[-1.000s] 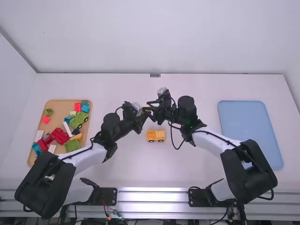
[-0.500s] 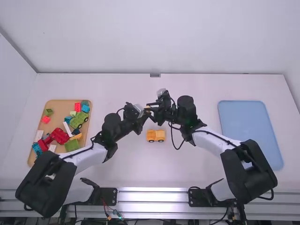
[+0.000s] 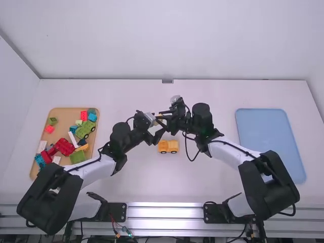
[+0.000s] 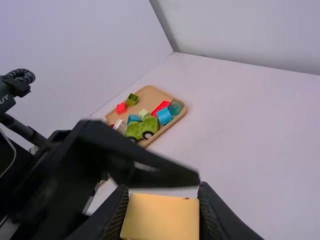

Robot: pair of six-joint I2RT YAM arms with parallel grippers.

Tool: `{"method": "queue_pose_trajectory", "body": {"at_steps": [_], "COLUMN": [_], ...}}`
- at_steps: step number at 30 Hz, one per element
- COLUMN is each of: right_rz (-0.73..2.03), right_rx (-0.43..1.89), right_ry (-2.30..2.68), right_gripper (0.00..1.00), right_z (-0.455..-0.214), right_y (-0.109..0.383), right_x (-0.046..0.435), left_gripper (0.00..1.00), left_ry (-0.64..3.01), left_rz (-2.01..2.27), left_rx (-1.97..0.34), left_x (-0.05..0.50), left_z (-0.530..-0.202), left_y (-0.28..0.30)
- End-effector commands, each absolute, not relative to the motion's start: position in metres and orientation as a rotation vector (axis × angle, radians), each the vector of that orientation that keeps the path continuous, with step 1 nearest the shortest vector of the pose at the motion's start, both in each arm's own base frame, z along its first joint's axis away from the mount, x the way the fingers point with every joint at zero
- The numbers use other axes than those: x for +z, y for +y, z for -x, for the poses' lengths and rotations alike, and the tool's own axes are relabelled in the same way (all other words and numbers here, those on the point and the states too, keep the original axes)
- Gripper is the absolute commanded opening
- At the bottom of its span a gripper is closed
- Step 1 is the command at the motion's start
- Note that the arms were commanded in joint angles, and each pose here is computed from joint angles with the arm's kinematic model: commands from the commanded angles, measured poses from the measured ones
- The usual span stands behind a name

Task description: Assemble lego blocks to make yellow taxi

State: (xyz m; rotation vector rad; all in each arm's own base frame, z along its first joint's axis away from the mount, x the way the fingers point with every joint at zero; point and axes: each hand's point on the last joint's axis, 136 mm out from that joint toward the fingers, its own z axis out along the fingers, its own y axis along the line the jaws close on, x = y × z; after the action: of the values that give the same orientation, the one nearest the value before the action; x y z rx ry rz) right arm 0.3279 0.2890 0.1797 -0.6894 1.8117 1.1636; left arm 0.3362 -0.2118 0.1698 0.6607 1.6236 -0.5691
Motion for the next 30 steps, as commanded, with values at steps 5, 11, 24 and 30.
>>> {"method": "queue_pose_trajectory", "body": {"at_steps": [5,11,24,30], "right_rz": [0.68,0.749,1.209,1.544], "right_rx": [1.081,0.935,0.723,0.621], "right_ry": [1.813,1.955,2.164,2.199], "right_gripper": [0.13,0.17,0.14,0.14], "right_z": [-0.354,-0.372,-0.359,-0.335], "right_y": [0.267,0.248,0.293,0.34], "right_x": [0.187,0.182,0.153,0.116], "left_gripper": [1.0,0.99,0.99,0.99], "left_ry": [1.688,1.774,1.743,1.655], "left_rz": [-0.707,-0.727,-0.42,-0.11], "left_rx": [-0.54,-0.451,-0.243,-0.004], "left_x": [0.154,0.137,0.214,0.261], "left_z": [-0.335,-0.338,-0.32,-0.288], "left_y": [-0.206,-0.178,-0.07,0.004]}}
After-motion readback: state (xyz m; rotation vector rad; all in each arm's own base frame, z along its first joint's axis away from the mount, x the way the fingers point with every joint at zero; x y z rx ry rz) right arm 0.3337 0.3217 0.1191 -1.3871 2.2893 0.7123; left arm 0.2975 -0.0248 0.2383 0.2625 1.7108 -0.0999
